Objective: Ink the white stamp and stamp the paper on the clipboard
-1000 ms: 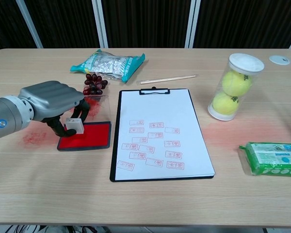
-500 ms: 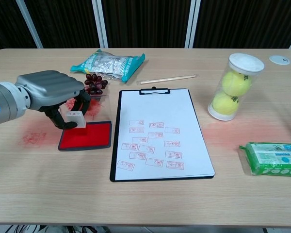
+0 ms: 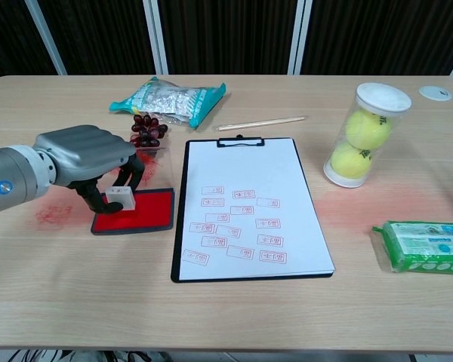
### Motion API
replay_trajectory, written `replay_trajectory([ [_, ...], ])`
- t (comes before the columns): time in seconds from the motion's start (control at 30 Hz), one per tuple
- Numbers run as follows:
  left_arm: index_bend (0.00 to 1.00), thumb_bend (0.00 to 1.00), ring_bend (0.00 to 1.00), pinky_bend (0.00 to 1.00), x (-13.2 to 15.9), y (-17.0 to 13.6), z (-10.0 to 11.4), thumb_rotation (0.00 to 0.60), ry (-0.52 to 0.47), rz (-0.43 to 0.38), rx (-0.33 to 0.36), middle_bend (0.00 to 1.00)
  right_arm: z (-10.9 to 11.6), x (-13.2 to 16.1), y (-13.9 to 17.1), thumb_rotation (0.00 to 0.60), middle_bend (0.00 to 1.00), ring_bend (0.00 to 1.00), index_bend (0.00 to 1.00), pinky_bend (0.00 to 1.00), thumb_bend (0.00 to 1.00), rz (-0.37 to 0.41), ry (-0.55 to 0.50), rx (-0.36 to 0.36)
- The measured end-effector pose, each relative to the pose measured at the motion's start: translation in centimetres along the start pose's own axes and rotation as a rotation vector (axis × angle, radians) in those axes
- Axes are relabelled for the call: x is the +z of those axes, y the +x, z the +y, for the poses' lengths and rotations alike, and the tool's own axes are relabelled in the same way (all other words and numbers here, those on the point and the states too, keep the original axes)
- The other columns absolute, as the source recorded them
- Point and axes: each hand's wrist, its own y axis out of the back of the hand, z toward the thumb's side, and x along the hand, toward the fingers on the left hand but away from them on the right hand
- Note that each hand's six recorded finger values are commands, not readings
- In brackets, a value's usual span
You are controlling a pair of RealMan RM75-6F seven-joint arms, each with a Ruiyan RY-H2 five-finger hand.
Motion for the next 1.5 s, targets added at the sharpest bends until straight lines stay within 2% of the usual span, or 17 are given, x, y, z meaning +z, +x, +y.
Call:
replay_trajectory([
  [0.6, 0.73, 0.53, 0.95, 1.00, 0.2, 0.1, -0.9, 0.600, 0.016, -0.001, -0.017, 0.75, 0.0, 0.0, 0.0, 0.600, 0.00, 0.00, 0.07, 0.13, 0.18, 0.000, -0.002, 0.000],
  [0.83, 0.72, 0.53, 0.95, 1.00, 0.1, 0.0, -0.4, 0.600, 0.015, 0.000, -0.001, 0.75, 0.0, 0.0, 0.0, 0.600, 0.00, 0.00, 0.07, 0.13, 0.18, 0.000, -0.002, 0.000],
  [1.03, 0.73, 0.53, 0.95, 1.00, 0.4, -0.4, 1.5, 0.600, 0.006, -0.002, 0.046, 0.75, 0.0, 0.1, 0.0, 0.600, 0.00, 0.00, 0.07, 0.13, 0.18, -0.002, -0.011, 0.000],
  [1.27, 0.73, 0.53, 0.95, 1.00, 1.6, -1.3, 5.1, 0.600, -0.024, -0.015, 0.117, 0.75, 0.0, 0.0, -0.1, 0.600, 0.00, 0.00, 0.07, 0.13, 0.18, -0.010, -0.022, 0.003],
  [1.5, 0.74, 0.53, 0.95, 1.00, 3.5, -1.8, 7.3, 0.600, -0.027, -0.018, 0.142, 0.77, -0.2, -0.2, -0.2, 0.600, 0.00, 0.00, 0.07, 0.13, 0.18, -0.024, -0.043, 0.014],
])
